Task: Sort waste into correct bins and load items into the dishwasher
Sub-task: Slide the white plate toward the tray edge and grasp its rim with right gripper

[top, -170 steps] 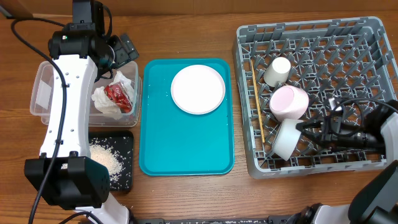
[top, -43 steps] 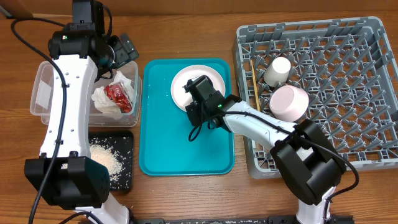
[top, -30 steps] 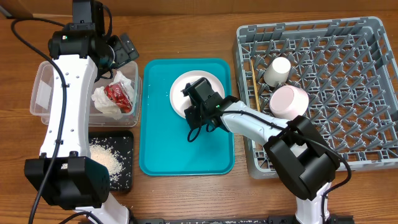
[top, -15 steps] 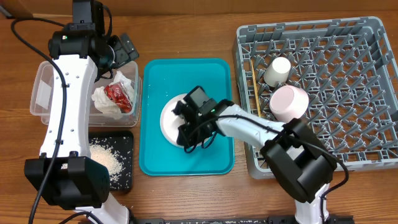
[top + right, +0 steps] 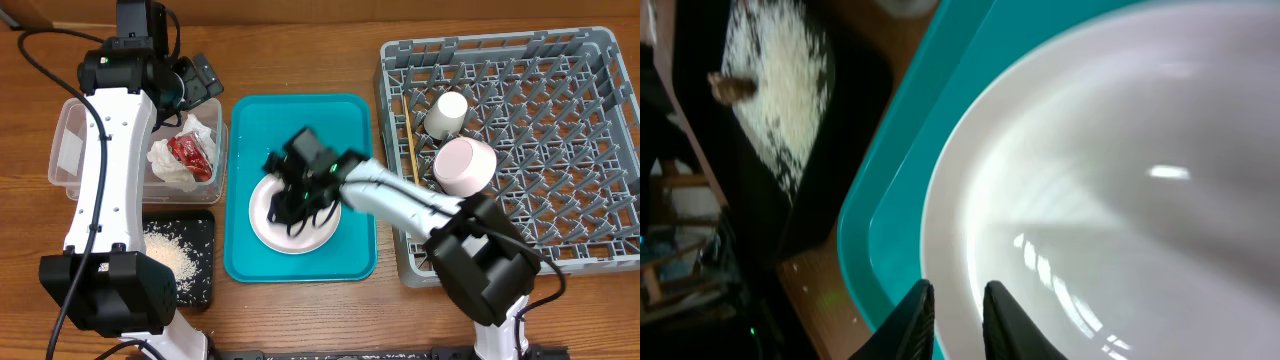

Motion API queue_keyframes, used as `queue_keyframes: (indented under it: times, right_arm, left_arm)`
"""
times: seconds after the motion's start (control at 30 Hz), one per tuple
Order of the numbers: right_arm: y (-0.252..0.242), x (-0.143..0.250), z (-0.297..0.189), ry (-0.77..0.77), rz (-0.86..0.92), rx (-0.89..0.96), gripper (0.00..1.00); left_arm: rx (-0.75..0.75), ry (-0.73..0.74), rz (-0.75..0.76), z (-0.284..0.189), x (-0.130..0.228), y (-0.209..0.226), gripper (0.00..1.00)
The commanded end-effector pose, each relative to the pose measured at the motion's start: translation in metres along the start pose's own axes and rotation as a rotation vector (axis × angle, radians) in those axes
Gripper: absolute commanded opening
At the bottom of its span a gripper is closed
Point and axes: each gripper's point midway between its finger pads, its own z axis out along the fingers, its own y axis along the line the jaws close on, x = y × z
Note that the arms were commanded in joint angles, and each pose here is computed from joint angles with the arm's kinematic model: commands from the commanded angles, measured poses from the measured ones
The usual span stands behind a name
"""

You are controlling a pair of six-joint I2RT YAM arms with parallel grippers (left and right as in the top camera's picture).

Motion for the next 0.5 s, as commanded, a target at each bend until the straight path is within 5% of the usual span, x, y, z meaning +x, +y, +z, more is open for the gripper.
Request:
queue_keyframes:
  times: [0.0,0.17,0.47]
  right_arm:
    - [-0.009,-0.039,-0.049,-0.119,-0.021,0.107,0.22]
    - [-0.049,-0.037,-0.07,-0.132,0.033,0.327,0.45]
    - [-0.078,-0.014,-0.08,-0.061,0.078,0.494,0.56]
  left_arm:
    - [0.023,-0.024,0.019,-0.01,-0.004,-0.007,1.0]
    - [0.022,-0.024,0.018,-0.01,-0.004,-0.007,1.0]
    - [0.023,-0.024,0.019,-0.01,-0.004,-0.007,1.0]
